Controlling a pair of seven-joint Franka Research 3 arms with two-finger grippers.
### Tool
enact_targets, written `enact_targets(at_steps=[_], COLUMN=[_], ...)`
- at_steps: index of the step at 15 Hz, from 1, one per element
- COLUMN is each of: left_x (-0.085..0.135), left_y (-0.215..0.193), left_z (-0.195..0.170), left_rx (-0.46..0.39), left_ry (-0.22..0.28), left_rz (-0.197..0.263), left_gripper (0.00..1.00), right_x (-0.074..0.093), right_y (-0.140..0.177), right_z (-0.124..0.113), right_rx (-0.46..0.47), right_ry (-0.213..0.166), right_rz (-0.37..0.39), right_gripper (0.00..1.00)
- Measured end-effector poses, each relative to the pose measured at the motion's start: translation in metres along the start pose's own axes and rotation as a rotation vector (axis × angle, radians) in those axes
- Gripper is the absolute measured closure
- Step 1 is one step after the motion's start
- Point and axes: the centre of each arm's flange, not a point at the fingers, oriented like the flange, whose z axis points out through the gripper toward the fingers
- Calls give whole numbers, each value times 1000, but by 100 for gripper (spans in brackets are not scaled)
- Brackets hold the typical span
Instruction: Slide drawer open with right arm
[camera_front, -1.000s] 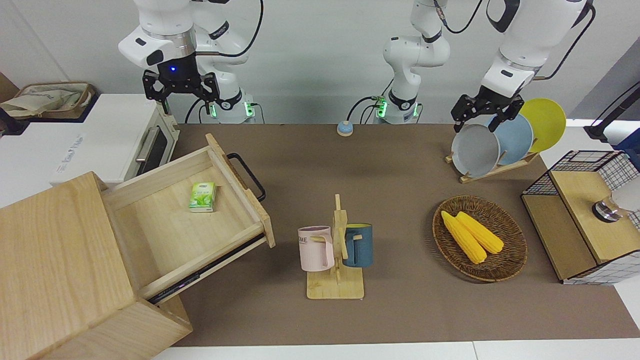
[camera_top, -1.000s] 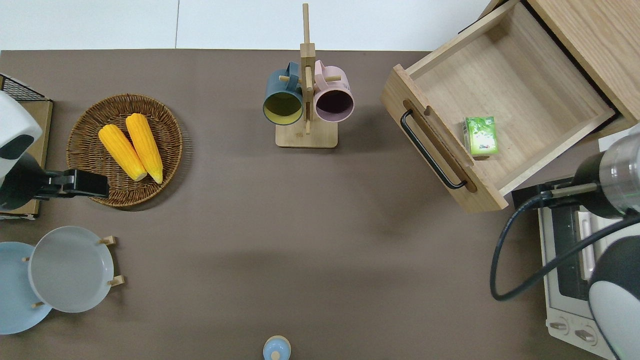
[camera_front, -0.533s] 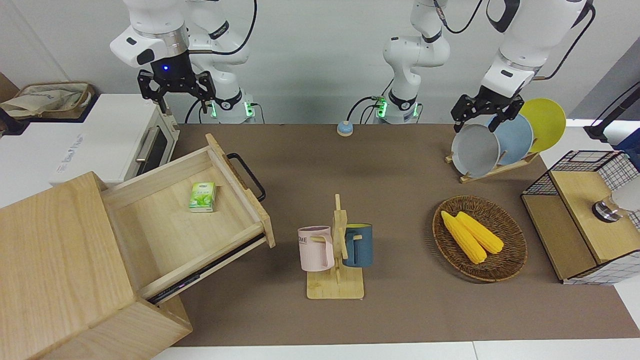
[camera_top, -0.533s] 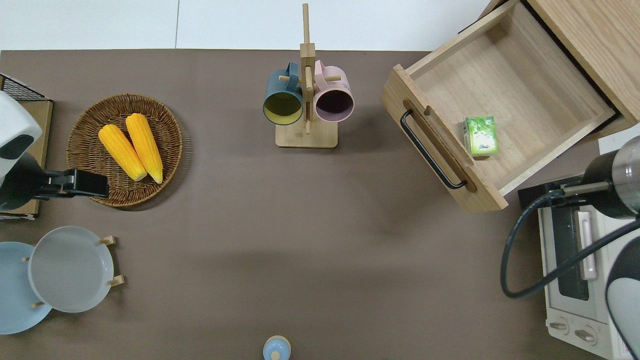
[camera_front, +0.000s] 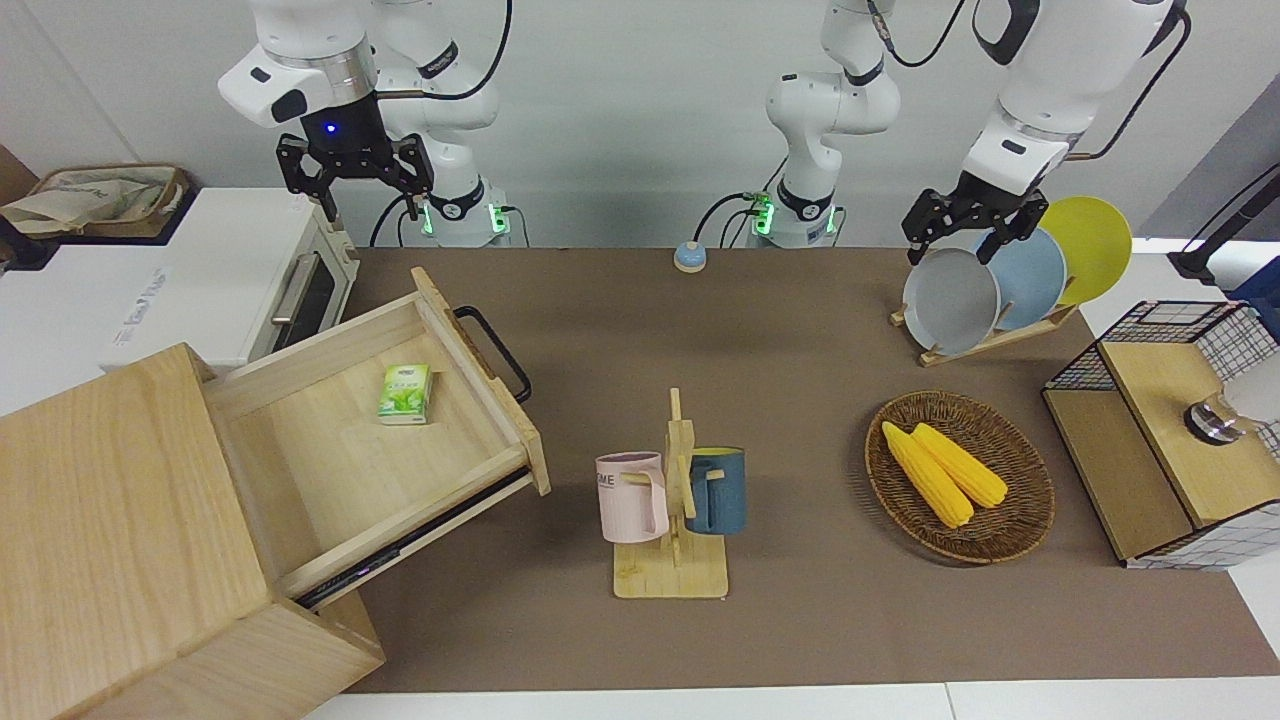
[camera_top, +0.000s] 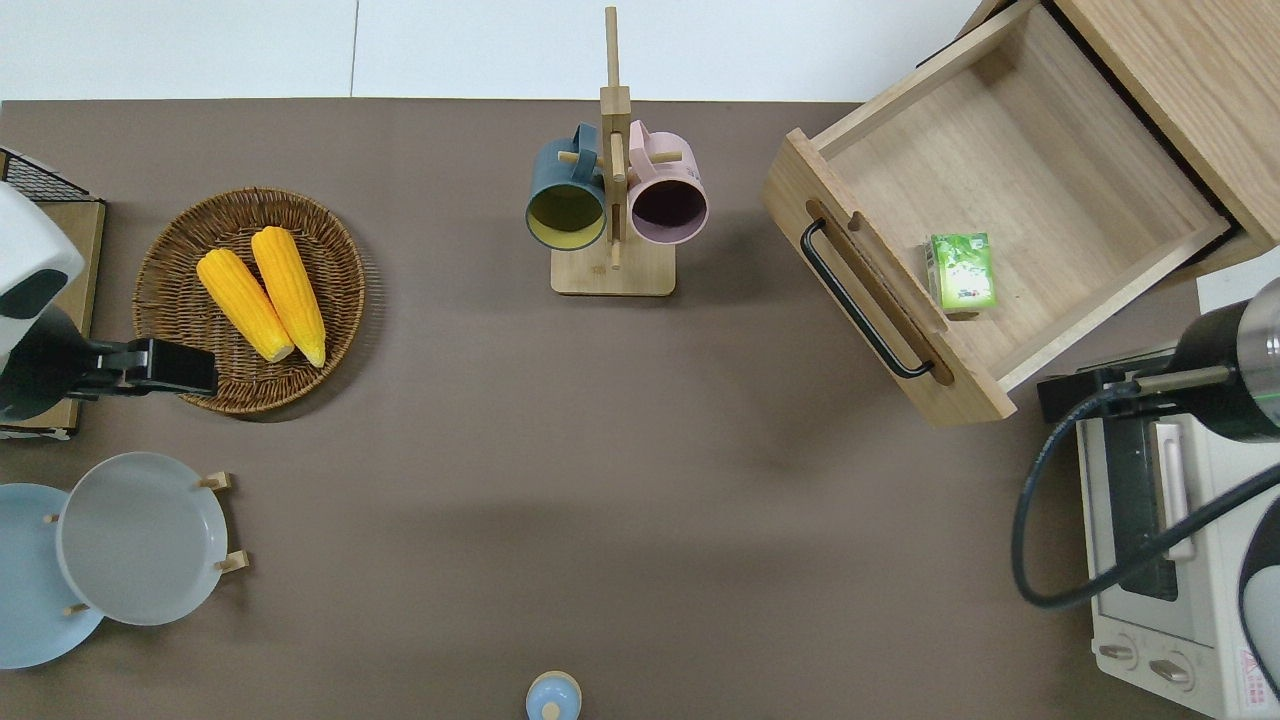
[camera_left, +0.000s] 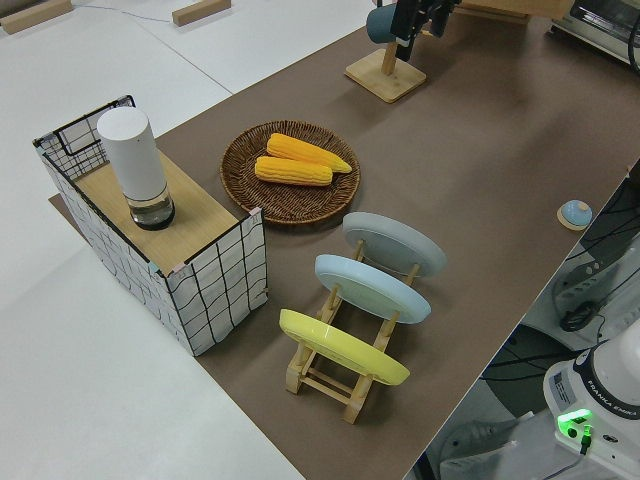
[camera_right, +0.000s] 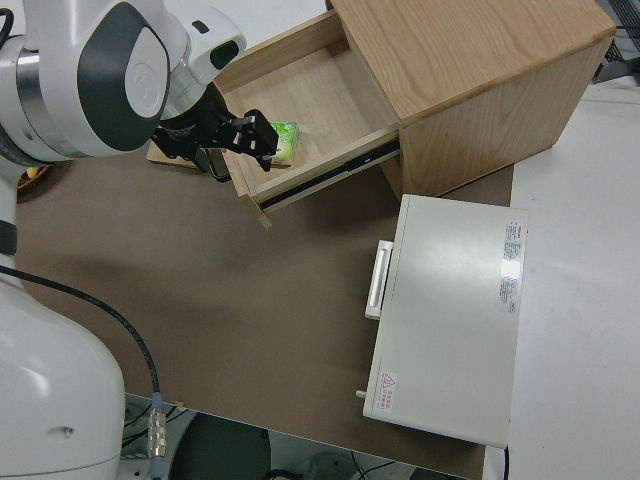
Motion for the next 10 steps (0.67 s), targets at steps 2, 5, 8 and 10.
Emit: enact_targets(at_steps=[2, 5, 8, 10], left_x=[0, 0, 0, 0], left_y=[0, 0, 0, 0], left_z=[0, 0, 0, 0], left_rx=[0, 0, 0, 0], left_ry=[0, 0, 0, 0], left_rz=[0, 0, 0, 0], left_gripper=[0, 0, 0, 0], right_x=[0, 0, 0, 0], right_y=[6, 13, 23, 32], right_z=[-1, -2, -1, -1], right_rx=[14, 25, 58, 72], right_ry=[1, 2, -1, -2], right_rz=[13, 26, 47, 64], right_gripper=[1, 1, 1, 1])
